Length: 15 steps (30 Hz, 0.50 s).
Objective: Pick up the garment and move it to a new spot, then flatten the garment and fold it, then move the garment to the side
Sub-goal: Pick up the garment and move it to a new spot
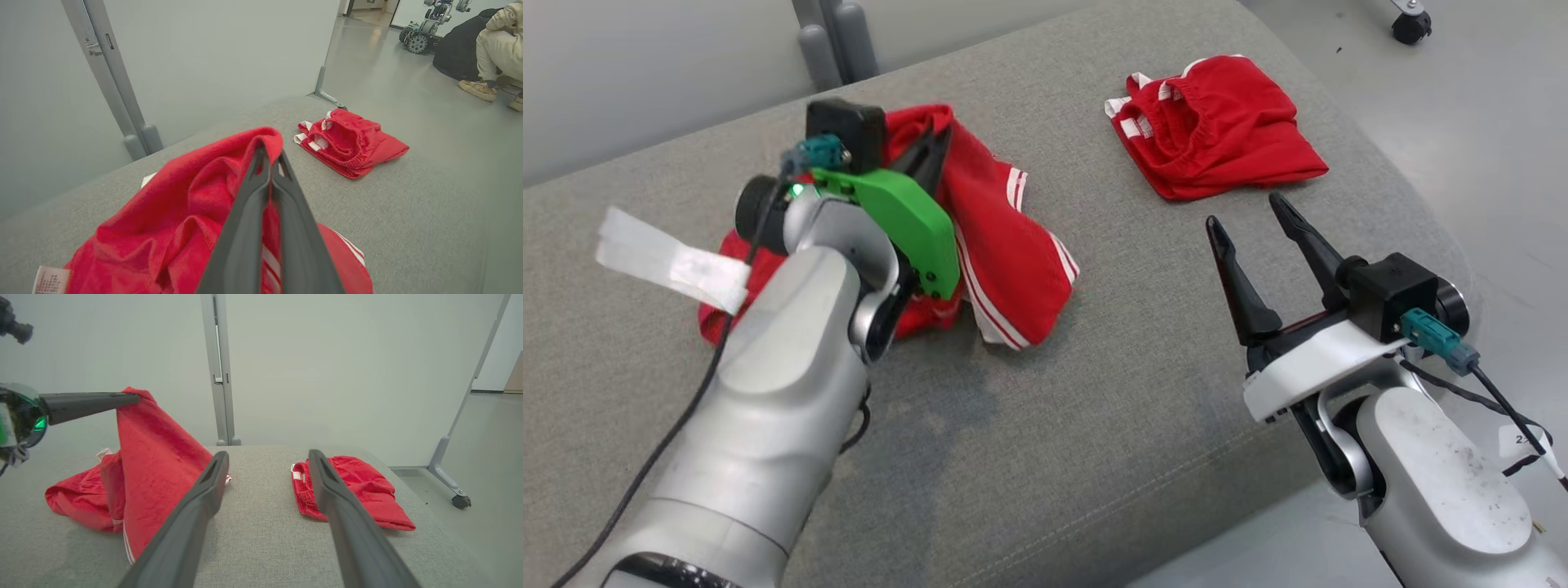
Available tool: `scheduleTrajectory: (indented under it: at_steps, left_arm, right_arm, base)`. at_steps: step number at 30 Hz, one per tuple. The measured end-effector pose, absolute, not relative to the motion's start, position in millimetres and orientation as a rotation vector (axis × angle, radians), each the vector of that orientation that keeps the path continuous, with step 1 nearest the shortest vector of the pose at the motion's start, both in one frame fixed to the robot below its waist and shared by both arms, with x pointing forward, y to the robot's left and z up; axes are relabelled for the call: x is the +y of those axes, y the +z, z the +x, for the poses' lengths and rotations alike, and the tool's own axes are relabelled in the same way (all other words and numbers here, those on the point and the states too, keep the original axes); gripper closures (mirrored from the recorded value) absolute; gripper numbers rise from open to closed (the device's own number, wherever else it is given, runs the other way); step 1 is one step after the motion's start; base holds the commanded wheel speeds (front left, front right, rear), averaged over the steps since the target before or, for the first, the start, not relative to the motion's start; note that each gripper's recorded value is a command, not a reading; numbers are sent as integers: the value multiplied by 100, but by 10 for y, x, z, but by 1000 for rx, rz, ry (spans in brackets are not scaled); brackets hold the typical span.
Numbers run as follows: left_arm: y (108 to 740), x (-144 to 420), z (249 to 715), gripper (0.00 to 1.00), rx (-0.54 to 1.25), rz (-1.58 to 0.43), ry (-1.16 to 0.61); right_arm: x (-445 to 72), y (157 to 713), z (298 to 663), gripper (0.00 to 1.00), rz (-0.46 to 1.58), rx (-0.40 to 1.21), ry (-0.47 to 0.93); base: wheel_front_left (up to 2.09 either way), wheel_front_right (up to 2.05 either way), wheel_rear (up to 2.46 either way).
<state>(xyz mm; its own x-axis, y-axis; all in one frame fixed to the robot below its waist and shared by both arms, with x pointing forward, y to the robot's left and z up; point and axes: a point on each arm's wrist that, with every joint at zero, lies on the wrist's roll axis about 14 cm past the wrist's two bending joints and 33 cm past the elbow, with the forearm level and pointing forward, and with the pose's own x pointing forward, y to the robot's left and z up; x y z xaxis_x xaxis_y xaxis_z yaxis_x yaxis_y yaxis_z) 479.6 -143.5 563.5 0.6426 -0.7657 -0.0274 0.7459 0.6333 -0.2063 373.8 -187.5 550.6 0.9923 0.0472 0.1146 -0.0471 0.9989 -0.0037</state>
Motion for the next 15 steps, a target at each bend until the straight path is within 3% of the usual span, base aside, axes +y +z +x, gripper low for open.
scheduleTrajectory:
  at_steps: [8,9,10,11,15]
  left_arm:
    - [4937,-1416,4506,100,251,-145,-866]
    - [4894,-1422,4471,82,260,-139,-870]
    - [4867,-1433,4433,36,264,-136,-880]
    - [4854,-1445,4399,0,263,-138,-889]
    - [4926,-1481,4317,0,221,-147,-919]
  right_arm:
    - [-1816,5286,3751,0,21,-55,58]
    - [-1812,5265,3754,0,25,-48,59]
    - [-1812,5244,3757,0,25,-42,59]
    - [-1815,5224,3760,0,25,-36,59]
    - [-1822,5180,3787,0,23,-28,59]
  base:
    - [0,0,0]
    - [0,0,0]
    - [0,0,0]
    - [0,0,0]
    - [0,0,0]
